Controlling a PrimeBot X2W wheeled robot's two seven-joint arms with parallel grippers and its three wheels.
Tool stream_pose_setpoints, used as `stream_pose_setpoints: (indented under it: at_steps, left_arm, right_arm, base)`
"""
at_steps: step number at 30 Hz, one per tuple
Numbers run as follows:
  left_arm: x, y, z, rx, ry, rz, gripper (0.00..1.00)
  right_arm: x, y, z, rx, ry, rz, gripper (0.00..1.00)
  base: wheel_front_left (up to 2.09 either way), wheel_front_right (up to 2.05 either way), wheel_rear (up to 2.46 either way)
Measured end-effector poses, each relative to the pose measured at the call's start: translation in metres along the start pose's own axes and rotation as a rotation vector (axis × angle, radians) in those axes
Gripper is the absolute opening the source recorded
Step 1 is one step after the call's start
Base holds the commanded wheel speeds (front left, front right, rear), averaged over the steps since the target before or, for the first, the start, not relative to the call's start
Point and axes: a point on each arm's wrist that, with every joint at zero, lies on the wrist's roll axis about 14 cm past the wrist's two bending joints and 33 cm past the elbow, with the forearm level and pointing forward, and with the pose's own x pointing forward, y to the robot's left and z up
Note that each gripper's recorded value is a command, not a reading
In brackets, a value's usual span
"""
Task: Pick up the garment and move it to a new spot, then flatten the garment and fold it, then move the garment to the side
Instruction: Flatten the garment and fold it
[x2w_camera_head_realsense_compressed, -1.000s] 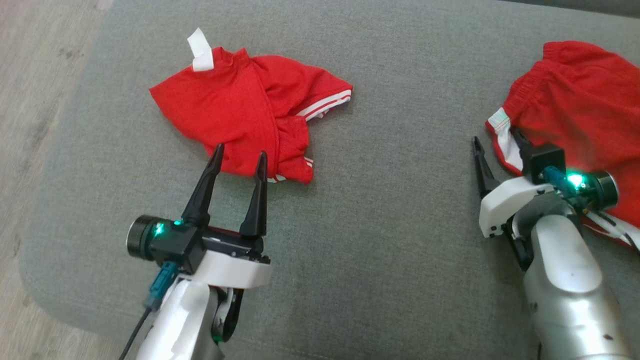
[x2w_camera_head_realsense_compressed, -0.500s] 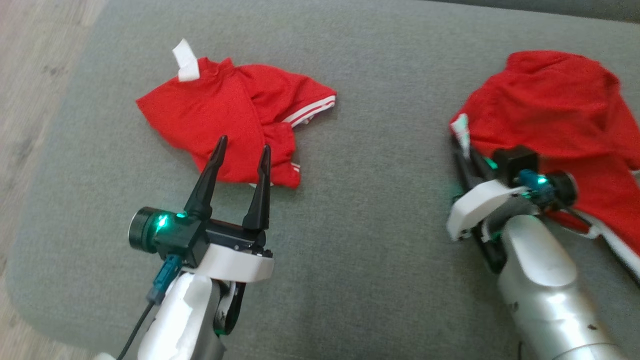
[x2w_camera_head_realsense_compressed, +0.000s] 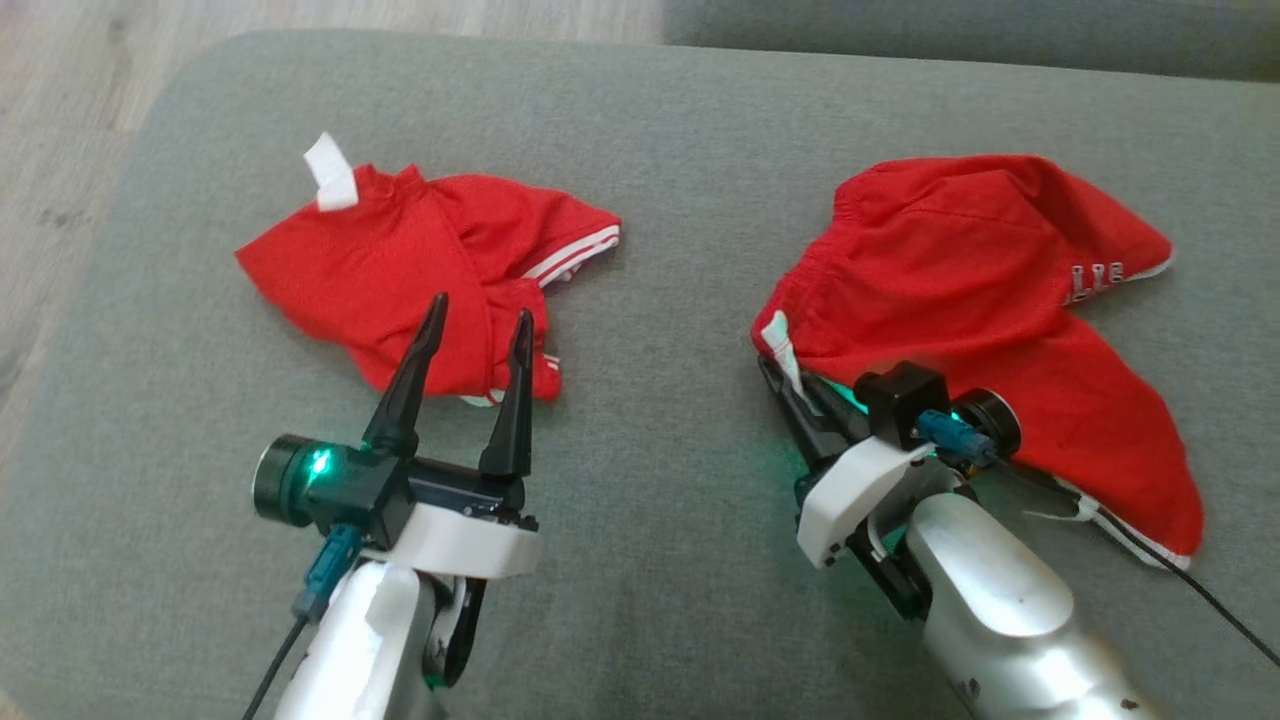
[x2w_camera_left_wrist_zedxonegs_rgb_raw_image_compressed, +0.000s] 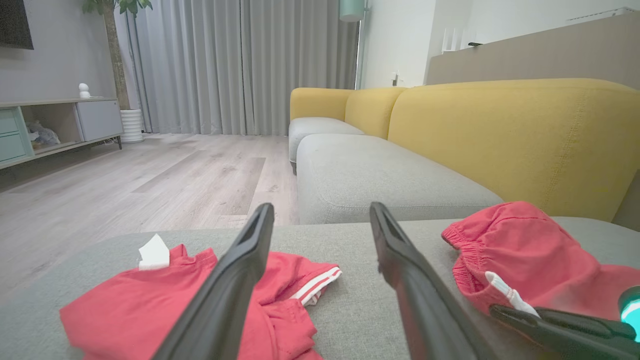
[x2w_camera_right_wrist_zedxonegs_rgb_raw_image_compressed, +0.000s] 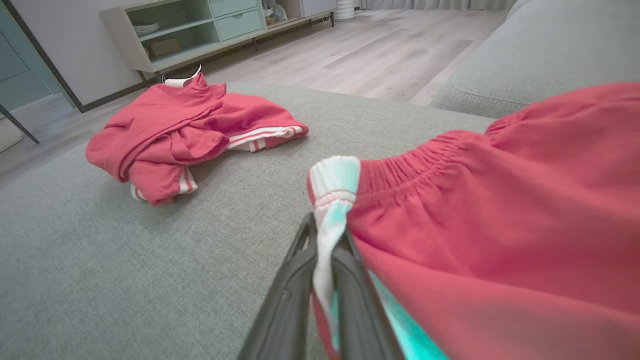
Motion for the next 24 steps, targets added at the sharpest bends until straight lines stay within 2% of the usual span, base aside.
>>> stream_pose_setpoints:
  at_steps: [11, 17, 18, 21, 24]
  left_arm:
    - [0.001, -0.014, 0.002, -0.008, -0.01, -0.038, 1.0]
    - [0.006, -0.028, 0.005, -0.017, -0.023, -0.079, 1.0]
    - [0.009, -0.034, 0.006, -0.02, -0.026, -0.096, 1.0]
    - [0.012, -0.043, 0.006, -0.025, -0.025, -0.122, 1.0]
    - [0.012, -0.05, 0.003, -0.03, -0.02, -0.14, 1.0]
  right_arm:
    - [-0.025, -0.027, 0.027, 0.022, -0.103, -0.103, 1.0]
    - [-0.078, -0.092, 0.049, 0.041, -0.231, -0.338, 1.0]
    - [-0.101, -0.112, 0.048, 0.045, -0.25, -0.43, 1.0]
    - [-0.14, -0.137, 0.038, 0.053, -0.255, -0.569, 1.0]
    - [-0.171, -0.148, 0.03, 0.07, -0.268, -0.666, 1.0]
  base:
    - [0.0, 0.0, 0.0]
    - [0.0, 0.0, 0.0]
    - [0.0, 0.0, 0.0]
    - [0.0, 0.0, 0.0]
    - [0.0, 0.0, 0.0]
